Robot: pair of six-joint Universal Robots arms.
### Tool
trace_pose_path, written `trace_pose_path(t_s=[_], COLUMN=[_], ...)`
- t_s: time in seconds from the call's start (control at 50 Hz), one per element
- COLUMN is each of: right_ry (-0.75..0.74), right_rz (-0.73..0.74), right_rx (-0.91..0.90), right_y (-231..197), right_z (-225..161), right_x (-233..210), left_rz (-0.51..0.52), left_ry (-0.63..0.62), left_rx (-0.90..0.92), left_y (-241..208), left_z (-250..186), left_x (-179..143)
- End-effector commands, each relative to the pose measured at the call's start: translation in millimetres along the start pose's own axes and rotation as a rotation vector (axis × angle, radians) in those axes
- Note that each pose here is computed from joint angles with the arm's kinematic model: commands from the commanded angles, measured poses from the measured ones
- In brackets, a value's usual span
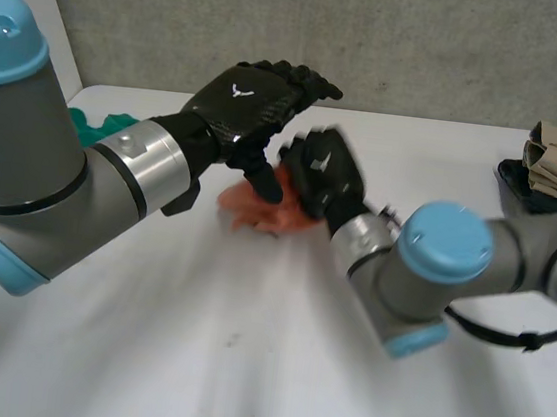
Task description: Fold the laundry.
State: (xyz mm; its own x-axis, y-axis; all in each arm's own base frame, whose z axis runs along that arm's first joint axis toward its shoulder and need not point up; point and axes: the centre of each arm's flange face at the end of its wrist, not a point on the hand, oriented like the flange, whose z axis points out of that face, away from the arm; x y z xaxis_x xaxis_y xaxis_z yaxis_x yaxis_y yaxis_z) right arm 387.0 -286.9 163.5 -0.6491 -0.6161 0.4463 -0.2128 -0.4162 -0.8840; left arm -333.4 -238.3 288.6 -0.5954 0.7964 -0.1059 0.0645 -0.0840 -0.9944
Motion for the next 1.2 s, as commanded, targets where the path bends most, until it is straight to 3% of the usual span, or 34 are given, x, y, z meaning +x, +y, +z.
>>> trace_pose_path(t_s=[0.02,0.2,0.36,0.42,0.52,0.66,0.76,0.86,1.04,1.1,1.2], right_ry=[0.171,0.477,0.663,0.657,0.61,0.484,0.429,0.454,0.726,0.757,0.836], right_rz=[0.048,-0.027,-0.146,-0.191,-0.197,-0.122,-0.076,-0.076,-0.038,-0.044,-0.179], right_rx=[0.152,0.318,0.306,0.273,0.15,0.013,-0.059,-0.07,-0.175,-0.203,-0.22], right_y=[-42.1,-71.8,-46.7,-23.7,55.3,163.6,199.7,184.9,102.8,84.3,26.9], right_z=[22.6,30.0,-2.9,-18.9,-55.3,-101.2,-136.0,-143.8,-170.1,-173.3,-174.6], right_x=[80.5,210.8,324.9,355.5,399.0,405.2,402.4,408.3,437.5,440.9,450.2], left_rz=[0.025,0.006,-0.017,-0.019,-0.021,-0.026,-0.029,-0.033,-0.031,-0.028,-0.012], left_ry=[-0.026,-0.028,-0.016,-0.013,-0.01,-0.007,0.001,0.002,0.027,0.036,0.034], left_rx=[0.054,0.109,0.106,0.101,0.097,0.085,0.075,0.07,0.081,0.09,0.133], left_y=[-17.3,-26.2,-24.7,-22.7,-20.9,-16.6,-13.2,-11.3,-16.9,-20.2,-36.1], left_z=[-3.5,-1.9,-1.6,-1.4,-1.0,-1.4,-0.9,-1.1,-3.9,-4.8,-9.1], left_x=[-8.2,-9.3,-5.4,-4.0,-2.7,-1.5,1.8,2.6,13.6,17.2,17.3])
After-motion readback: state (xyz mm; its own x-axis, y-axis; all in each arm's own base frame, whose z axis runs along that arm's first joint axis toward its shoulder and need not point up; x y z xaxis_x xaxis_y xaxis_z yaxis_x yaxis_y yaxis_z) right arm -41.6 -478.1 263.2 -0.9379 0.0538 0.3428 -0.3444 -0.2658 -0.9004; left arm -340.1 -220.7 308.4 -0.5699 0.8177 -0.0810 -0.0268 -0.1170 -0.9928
